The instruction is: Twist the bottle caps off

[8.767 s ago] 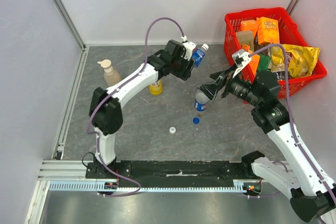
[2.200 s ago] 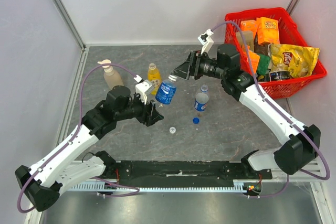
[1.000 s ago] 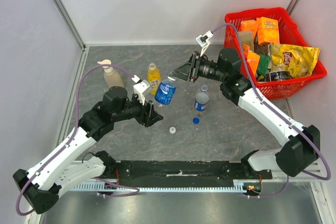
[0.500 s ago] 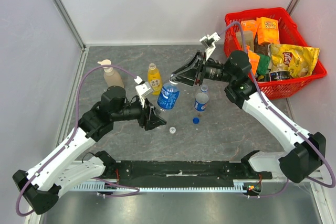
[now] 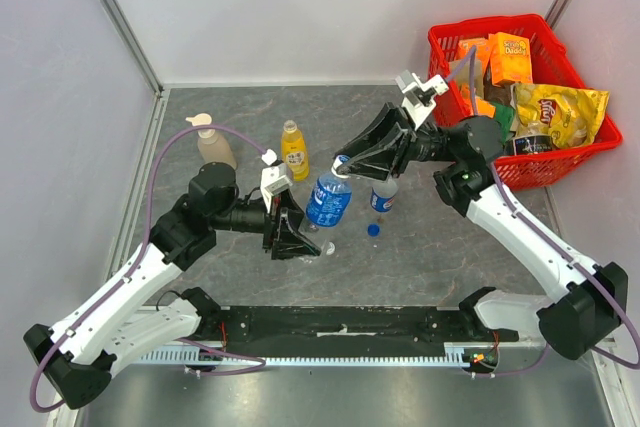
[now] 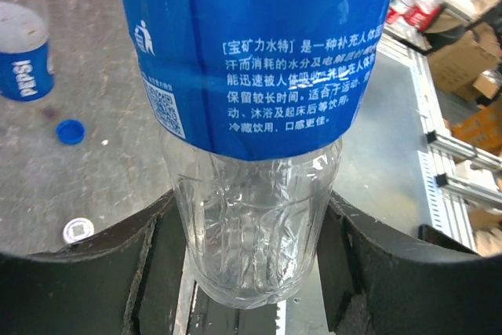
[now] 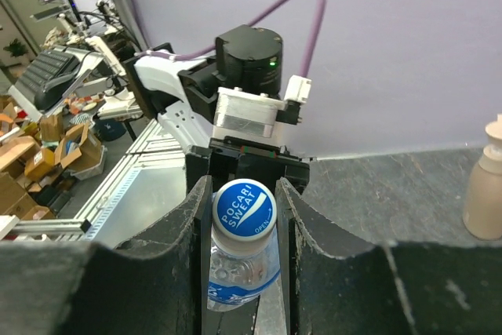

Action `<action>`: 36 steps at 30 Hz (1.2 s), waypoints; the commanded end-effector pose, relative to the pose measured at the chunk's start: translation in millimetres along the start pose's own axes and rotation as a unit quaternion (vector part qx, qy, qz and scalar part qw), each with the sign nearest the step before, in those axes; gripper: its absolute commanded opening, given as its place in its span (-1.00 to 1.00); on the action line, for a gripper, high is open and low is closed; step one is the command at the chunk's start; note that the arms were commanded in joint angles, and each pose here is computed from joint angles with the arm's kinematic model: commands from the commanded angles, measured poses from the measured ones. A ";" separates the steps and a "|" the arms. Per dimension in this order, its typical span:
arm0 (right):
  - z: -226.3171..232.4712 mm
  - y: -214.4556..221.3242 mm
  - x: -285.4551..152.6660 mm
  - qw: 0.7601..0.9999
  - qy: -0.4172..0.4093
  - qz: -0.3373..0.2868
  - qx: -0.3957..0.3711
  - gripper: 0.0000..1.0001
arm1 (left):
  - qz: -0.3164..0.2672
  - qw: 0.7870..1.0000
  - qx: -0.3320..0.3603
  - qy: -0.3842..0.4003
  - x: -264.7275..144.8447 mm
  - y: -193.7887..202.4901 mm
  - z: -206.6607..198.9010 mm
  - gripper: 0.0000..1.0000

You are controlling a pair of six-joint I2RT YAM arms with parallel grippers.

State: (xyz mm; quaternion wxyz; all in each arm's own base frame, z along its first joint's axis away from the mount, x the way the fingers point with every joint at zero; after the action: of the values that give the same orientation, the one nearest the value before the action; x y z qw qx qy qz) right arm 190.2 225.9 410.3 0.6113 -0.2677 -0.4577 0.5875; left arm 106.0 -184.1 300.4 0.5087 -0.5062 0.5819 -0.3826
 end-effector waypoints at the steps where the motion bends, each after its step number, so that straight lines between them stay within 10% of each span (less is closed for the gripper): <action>1: 29.2 0.9 -2.4 0.997 -0.063 0.028 -0.030 -1.00 | -0.081 0.992 0.060 0.077 -4.8 -39.3 -18.7 -0.96; 22: 55.0 -3.7 0.0 0.995 -0.078 0.020 -0.054 -0.97 | -0.080 0.981 0.028 0.173 0.9 -39.2 -25.5 -0.96; 33: 45.2 -12.2 2.6 0.998 -0.020 -0.003 -0.054 0.85 | -0.044 0.993 0.014 0.110 4.1 -19.8 -13.4 -0.96; 36: 44.3 -15.2 3.9 0.998 -0.012 -0.008 -0.054 0.96 | -0.032 0.996 0.018 0.081 4.2 -13.7 -8.5 -0.96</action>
State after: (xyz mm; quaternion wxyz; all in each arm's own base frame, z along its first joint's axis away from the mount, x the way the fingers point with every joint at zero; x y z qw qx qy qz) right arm 157.4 218.2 428.3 0.5883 -0.2770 -0.4879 0.5823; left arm 94.8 -194.5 315.4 0.4070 -0.4825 0.6311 -0.4508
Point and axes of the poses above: each gripper's point midway between its finger pads, its own x axis out along the fingers, its own z axis along the line the jaws close on, y = z × x, the point moved 8 cm from there along -x, back along the fingers, and after that the axes turned 13 degrees about x, right-handed, at the moved point
